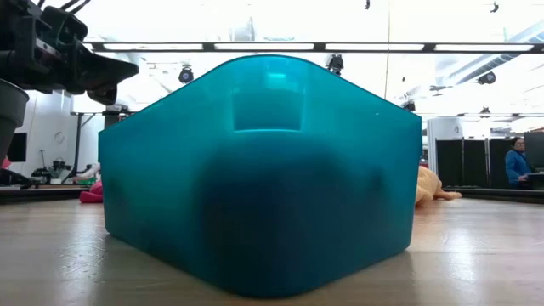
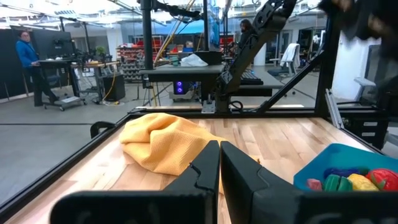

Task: Pick and placing Produce into tupperware
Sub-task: Return to Home Position

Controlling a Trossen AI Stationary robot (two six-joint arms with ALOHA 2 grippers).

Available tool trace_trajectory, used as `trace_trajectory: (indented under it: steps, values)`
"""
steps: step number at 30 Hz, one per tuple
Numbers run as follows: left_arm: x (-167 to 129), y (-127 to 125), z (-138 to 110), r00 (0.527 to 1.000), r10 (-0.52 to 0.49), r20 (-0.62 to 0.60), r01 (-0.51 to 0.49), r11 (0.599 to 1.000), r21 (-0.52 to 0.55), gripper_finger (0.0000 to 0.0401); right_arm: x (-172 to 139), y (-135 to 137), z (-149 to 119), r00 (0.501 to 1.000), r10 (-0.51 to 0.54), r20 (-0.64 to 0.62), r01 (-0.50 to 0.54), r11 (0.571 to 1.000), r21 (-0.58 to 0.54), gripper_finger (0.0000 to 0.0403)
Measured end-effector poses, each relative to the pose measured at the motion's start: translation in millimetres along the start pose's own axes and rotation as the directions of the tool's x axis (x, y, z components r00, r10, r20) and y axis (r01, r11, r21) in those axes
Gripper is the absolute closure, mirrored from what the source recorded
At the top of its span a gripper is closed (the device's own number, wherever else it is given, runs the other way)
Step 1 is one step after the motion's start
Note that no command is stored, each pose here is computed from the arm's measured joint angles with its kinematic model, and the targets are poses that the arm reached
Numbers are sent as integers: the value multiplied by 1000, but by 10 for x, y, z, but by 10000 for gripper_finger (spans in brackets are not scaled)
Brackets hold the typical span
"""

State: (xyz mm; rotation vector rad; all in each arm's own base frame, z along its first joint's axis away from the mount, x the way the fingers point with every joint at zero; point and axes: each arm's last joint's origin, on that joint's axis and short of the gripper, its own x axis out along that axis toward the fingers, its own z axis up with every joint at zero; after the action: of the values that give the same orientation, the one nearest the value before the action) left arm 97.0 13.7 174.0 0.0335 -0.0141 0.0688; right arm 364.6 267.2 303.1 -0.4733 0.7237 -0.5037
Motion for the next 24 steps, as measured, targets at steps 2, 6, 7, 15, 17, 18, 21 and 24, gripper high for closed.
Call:
trace_trajectory:
  steps: [2,6,7,15,17,18,21,24]
  values:
    - [0,0,1,1000,0,1,0,1000,0,401,-247,-95,18,995,-43,86,41,999,15,240]
    - [-1,0,2,1000,0,2,0,1000,0,401,-642,-272,27,987,0,163,-13,997,80,261]
    - [-1,0,2,1000,0,2,0,1000,-1,401,-726,-293,29,984,25,177,-42,995,93,266]
    - [-1,0,7,1000,1,8,-1,1000,0,401,-1053,-275,159,909,341,239,-370,924,91,298]
    - [-1,0,8,1000,0,8,0,1000,0,401,-1068,-234,227,847,469,251,-499,864,66,302]
    - [-1,0,8,1000,0,9,0,1000,0,401,-1070,-218,271,802,536,262,-566,823,50,304]
    - [-2,1,21,1000,1,22,-1,1000,0,401,-1107,-186,393,626,718,304,-740,670,-59,309]
    - [-5,1,52,999,1,40,-1,1000,1,401,-1145,-225,397,526,806,273,-784,584,-213,313]
